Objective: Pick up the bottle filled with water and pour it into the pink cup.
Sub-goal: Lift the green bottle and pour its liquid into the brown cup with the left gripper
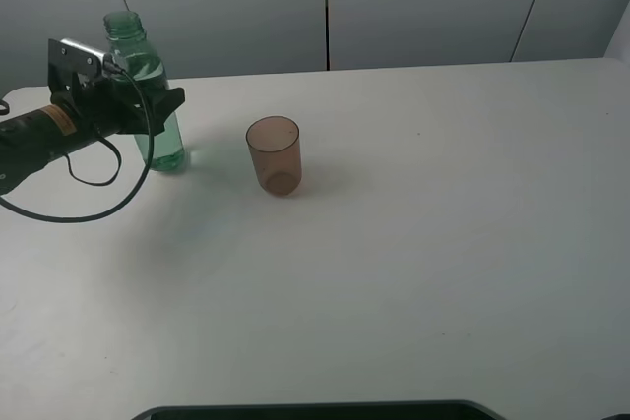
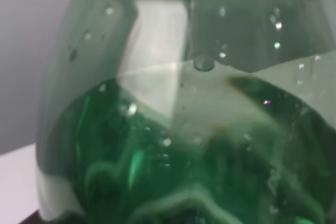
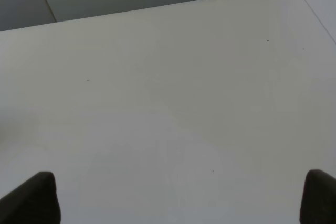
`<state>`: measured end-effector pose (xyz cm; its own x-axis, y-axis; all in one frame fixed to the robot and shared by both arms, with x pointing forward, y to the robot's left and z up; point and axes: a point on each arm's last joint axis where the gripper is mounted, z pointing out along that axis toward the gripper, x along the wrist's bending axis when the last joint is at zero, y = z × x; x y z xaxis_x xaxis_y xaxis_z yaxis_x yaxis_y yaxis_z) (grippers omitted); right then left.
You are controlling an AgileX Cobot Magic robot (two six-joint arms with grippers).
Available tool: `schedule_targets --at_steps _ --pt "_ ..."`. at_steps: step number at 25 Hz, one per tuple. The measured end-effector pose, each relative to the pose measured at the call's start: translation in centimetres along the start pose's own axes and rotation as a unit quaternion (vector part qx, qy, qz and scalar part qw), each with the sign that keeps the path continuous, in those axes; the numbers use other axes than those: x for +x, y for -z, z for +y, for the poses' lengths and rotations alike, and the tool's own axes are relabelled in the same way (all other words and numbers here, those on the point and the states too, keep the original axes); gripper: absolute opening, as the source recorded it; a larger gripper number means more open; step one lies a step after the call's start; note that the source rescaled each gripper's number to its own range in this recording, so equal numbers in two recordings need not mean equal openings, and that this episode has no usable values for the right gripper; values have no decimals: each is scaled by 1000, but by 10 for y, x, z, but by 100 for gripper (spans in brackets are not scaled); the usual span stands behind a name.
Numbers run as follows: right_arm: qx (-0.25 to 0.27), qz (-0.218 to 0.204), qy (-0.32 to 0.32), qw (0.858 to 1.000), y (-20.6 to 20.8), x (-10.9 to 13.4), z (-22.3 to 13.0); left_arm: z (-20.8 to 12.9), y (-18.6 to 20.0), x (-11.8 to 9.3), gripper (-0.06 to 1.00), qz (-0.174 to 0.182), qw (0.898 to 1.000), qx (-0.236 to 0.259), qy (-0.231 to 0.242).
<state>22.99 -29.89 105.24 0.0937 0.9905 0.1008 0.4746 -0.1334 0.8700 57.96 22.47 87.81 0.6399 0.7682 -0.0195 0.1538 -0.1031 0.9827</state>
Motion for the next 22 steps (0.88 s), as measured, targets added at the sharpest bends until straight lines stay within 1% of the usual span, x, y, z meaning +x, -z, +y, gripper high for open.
schedule_targets --at_steps 2,7,10,13,15,18,20,22 --pt "0 0 0 1000 0 0 0 11 -1 -2 1 -19 1000 -11 -18" --pt "0 0 0 1000 0 0 0 41 -11 2 1 -50 997 -51 -24" --pt "0 0 0 1000 0 0 0 59 -21 7 1 -73 994 -71 -46" --pt "0 0 0 1000 0 0 0 74 -30 7 1 -109 988 -79 -79" --pt "0 0 0 1000 0 0 0 78 -35 2 1 -130 984 -70 -104" --pt "0 0 0 1000 0 0 0 77 -45 -10 1 -155 978 -37 -137" --pt "0 0 0 1000 0 0 0 74 -52 -20 1 -159 973 -12 -164" --pt "0 0 0 1000 0 0 0 70 -59 -31 1 -162 965 8 -207"
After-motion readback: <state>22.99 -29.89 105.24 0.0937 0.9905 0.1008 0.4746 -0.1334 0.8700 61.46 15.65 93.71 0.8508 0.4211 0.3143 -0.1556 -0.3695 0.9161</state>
